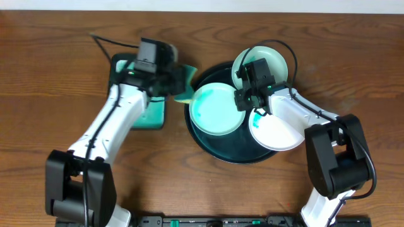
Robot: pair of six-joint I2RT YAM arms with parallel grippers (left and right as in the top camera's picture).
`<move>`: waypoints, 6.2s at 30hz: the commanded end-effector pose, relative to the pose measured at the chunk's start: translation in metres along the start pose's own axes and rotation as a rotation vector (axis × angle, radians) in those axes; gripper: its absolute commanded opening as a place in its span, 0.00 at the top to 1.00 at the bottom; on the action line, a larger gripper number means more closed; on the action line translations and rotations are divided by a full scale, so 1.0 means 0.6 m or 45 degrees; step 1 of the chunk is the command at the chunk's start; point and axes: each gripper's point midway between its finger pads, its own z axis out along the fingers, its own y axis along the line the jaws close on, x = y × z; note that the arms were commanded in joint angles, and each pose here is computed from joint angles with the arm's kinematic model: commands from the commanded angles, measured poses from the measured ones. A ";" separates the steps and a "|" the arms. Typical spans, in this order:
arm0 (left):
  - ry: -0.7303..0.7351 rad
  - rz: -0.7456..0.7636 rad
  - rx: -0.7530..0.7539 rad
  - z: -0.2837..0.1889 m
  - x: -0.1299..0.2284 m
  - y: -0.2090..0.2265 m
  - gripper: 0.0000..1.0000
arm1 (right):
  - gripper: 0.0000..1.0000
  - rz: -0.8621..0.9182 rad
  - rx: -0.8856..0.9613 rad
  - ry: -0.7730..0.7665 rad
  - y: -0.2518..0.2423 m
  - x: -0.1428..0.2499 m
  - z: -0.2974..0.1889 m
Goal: Clean dirty plates on tray and stack at the side
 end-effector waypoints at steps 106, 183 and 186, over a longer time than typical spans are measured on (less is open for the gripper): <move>-0.199 -0.488 -0.545 -0.046 -0.061 0.318 0.93 | 0.99 -1.216 1.023 -0.646 0.133 -0.178 -0.354; -0.189 -0.491 -0.547 -0.045 -0.058 0.318 0.93 | 0.79 0.986 0.318 -0.597 -0.629 0.036 -0.205; -0.190 -0.490 -0.547 -0.045 -0.058 0.318 0.93 | 0.58 0.970 0.269 -0.609 -0.618 0.023 -0.216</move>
